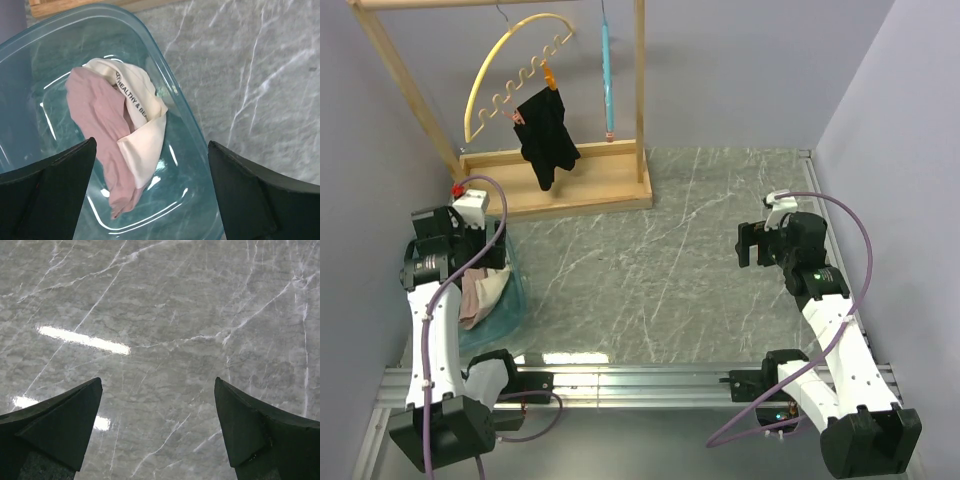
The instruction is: Clip the underwear to the hanger
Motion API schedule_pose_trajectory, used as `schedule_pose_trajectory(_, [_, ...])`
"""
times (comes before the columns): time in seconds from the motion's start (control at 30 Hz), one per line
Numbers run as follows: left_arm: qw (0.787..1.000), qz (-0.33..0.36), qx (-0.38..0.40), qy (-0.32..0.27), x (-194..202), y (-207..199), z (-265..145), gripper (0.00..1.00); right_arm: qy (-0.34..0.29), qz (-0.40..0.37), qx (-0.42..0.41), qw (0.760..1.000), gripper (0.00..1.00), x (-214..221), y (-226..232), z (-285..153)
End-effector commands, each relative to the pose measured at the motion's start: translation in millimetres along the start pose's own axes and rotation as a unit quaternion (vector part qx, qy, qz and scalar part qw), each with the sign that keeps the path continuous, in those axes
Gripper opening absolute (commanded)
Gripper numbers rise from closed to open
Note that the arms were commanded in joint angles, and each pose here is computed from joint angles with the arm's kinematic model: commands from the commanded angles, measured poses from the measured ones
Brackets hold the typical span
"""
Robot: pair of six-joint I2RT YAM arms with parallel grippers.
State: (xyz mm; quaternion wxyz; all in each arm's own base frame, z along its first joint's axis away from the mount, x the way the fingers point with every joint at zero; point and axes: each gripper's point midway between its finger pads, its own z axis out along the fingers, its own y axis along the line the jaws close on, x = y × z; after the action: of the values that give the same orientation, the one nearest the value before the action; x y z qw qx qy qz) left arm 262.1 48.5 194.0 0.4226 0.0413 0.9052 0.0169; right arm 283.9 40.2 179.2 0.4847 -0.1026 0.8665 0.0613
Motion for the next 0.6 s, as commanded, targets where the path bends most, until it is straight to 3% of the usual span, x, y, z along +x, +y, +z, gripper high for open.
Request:
schedule_pose_trajectory(0.0, [0.999,0.041,0.017,0.001,-7,-2,-6,0.99,-0.016,-0.001,-0.003,1.0,1.0,-12,1,-4])
schedule_pose_trajectory(0.13, [0.995,0.09,0.023,0.034,-9,5,-9,0.99,-0.003,-0.004,-0.015,1.0,1.0,-10,4,-2])
schedule_pose_trajectory(0.23, [0.986,0.13,0.04,0.099,6,12,-3,0.99,0.01,-0.009,-0.02,1.0,1.0,-11,5,-1])
schedule_pose_trajectory(0.57, [0.934,0.267,0.143,0.189,46,-3,15,0.99,0.055,-0.007,-0.053,0.997,1.0,-2,14,7])
